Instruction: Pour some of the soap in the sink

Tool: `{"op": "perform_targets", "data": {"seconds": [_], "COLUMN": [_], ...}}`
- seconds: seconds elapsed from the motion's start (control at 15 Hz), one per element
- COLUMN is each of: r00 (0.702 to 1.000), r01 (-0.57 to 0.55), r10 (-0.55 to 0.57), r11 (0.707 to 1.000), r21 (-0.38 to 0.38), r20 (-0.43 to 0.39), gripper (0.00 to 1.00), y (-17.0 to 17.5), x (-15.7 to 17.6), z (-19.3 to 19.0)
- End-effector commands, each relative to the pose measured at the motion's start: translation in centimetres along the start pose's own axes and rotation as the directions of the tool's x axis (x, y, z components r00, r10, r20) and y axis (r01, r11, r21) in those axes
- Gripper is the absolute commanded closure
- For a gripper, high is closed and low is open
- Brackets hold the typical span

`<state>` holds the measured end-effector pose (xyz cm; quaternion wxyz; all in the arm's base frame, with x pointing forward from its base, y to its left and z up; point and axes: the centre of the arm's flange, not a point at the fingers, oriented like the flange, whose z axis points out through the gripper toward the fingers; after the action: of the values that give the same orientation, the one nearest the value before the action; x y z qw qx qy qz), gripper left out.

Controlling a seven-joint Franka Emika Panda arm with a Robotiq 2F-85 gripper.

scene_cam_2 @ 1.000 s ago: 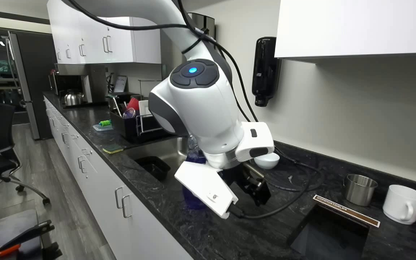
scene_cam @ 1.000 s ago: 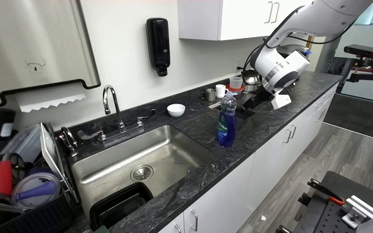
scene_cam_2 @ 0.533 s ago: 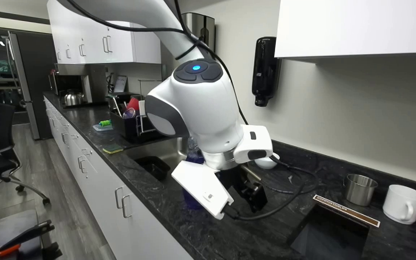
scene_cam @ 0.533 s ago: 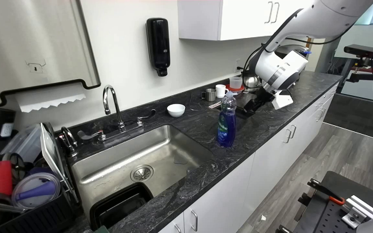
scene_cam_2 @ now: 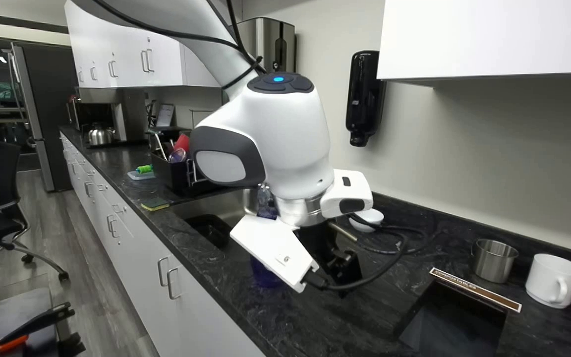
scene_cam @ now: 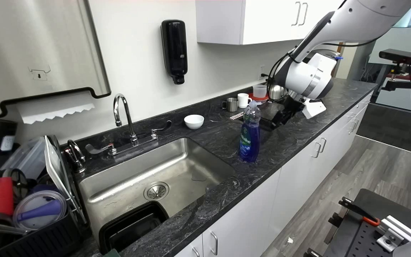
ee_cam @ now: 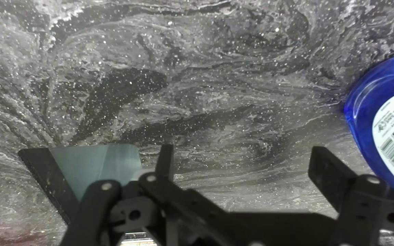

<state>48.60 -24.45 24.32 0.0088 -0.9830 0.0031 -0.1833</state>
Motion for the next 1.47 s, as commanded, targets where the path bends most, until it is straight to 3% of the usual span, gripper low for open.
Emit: {"op": "perform_targets", "data": {"seconds": [0.0, 0.87, 1.4], "r00": [1.000, 0.993, 0.988], "r01": [-0.001, 0.089, 0.119], "r10": [0.001, -0.092, -0.119], "r11": [1.000, 0.995, 0.993], "r21": [0.014, 0.040, 0.008], "r20": [0.029, 0.075, 0.100], "gripper": [0.00, 0.00, 0.00], "y": [-0.5, -1.7, -2.5], "x": [0.4, 0.8, 0.7], "z": [-2.0, -5.6, -7.6]}}
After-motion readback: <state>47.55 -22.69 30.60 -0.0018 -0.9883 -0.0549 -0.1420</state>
